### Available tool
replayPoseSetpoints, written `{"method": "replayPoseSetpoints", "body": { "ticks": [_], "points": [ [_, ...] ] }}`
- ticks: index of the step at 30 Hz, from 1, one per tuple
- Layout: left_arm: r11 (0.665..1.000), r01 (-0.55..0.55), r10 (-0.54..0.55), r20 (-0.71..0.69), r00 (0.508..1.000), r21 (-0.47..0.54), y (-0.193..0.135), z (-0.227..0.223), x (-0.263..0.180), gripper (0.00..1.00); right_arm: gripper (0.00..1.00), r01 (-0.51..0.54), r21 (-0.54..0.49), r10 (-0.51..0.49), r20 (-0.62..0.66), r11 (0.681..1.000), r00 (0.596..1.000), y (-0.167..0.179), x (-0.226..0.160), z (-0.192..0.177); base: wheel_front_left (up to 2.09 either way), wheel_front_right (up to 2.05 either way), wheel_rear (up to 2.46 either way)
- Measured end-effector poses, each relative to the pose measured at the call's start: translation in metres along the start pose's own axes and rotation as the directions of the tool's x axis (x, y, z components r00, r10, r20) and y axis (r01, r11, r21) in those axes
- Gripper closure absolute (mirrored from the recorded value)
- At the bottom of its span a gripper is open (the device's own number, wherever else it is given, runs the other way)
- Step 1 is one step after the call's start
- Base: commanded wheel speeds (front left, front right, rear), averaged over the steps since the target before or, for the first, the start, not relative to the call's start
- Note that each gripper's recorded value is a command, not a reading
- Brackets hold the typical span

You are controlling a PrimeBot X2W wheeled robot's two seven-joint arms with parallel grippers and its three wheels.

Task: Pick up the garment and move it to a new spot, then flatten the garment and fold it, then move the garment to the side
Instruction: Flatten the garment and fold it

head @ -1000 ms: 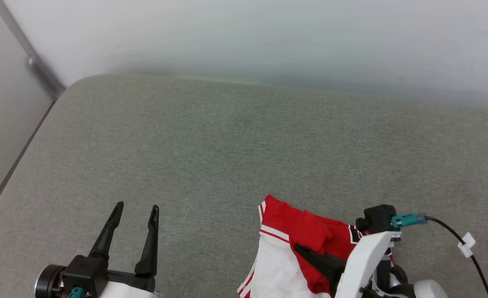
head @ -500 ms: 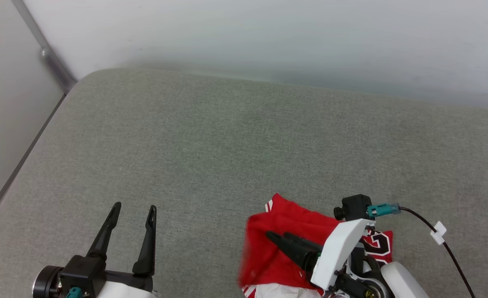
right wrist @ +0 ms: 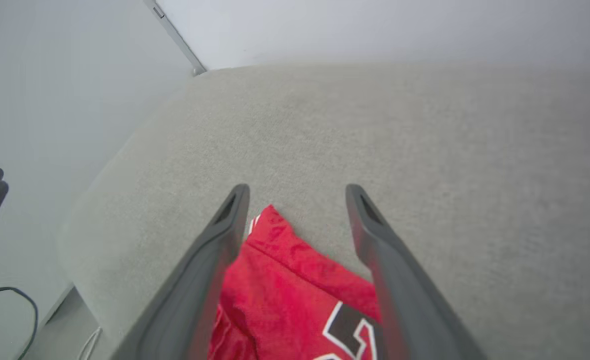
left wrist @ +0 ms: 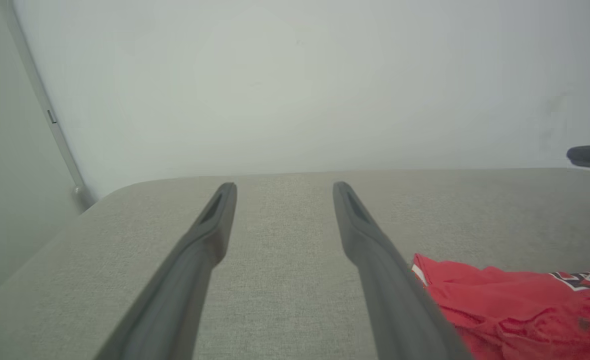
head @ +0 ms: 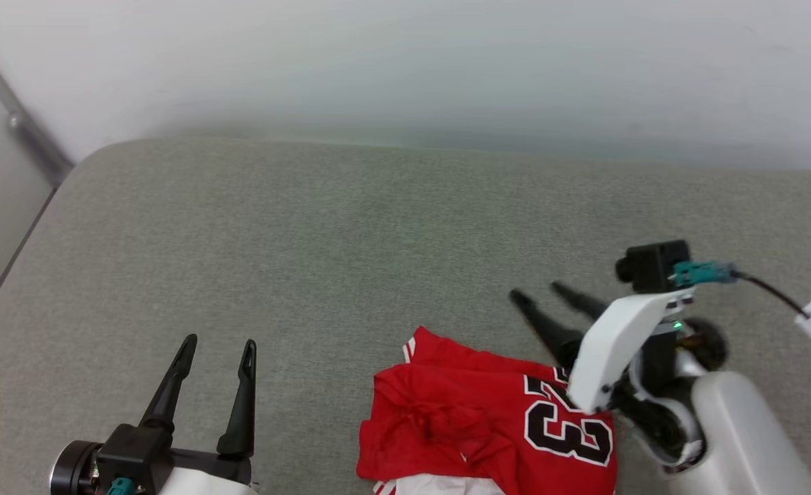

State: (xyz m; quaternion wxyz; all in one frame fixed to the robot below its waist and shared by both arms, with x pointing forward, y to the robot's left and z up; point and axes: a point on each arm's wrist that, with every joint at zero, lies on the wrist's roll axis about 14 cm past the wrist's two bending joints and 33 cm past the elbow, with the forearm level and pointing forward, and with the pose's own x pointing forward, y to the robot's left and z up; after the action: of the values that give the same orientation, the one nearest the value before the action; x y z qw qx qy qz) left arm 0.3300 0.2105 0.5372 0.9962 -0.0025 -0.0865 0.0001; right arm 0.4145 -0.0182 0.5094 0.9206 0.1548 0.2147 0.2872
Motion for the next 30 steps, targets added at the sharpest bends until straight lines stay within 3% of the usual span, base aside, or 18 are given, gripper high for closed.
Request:
{"method": "replayPoseSetpoints", "body": {
  "ticks": [4,8,13,17,23,30],
  "points": [
    [0.999,0.038,-0.038,0.006,0.999,-0.01,-0.012,0.0,0.008,0.0,0.0,0.183,-0.218,-0.156,0.137,0.959,0.978,-0.045,-0.031,0.043,0.0,0.0,0.0],
    [0.997,0.076,-0.076,0.009,0.997,-0.023,-0.025,-0.001,0.016,0.0,0.0,0.324,-0.309,-0.245,0.268,0.894,0.932,-0.079,-0.063,0.073,0.0,0.0,0.0],
    [0.993,0.112,-0.112,0.015,0.994,-0.036,-0.037,-0.002,0.026,0.0,0.0,0.454,-0.378,-0.303,0.393,0.807,0.868,-0.111,-0.102,0.091,0.0,0.0,0.0],
    [0.991,0.128,-0.127,0.015,0.992,-0.049,-0.043,-0.003,0.031,0.0,0.0,0.519,-0.351,-0.345,0.451,0.779,0.823,-0.129,-0.126,0.087,0.0,0.0,0.0],
    [0.988,0.122,-0.122,0.012,0.992,-0.095,-0.046,-0.006,0.032,0.0,0.0,0.559,-0.282,-0.358,0.532,0.78,0.767,-0.134,-0.146,0.075,0.0,0.0,0.0],
    [0.988,0.12,-0.121,-0.004,0.993,-0.101,-0.046,-0.01,0.027,0.0,0.0,0.54,-0.229,-0.341,0.565,0.81,0.751,-0.121,-0.144,0.057,0.0,0.0,0.0]
  ]
}}
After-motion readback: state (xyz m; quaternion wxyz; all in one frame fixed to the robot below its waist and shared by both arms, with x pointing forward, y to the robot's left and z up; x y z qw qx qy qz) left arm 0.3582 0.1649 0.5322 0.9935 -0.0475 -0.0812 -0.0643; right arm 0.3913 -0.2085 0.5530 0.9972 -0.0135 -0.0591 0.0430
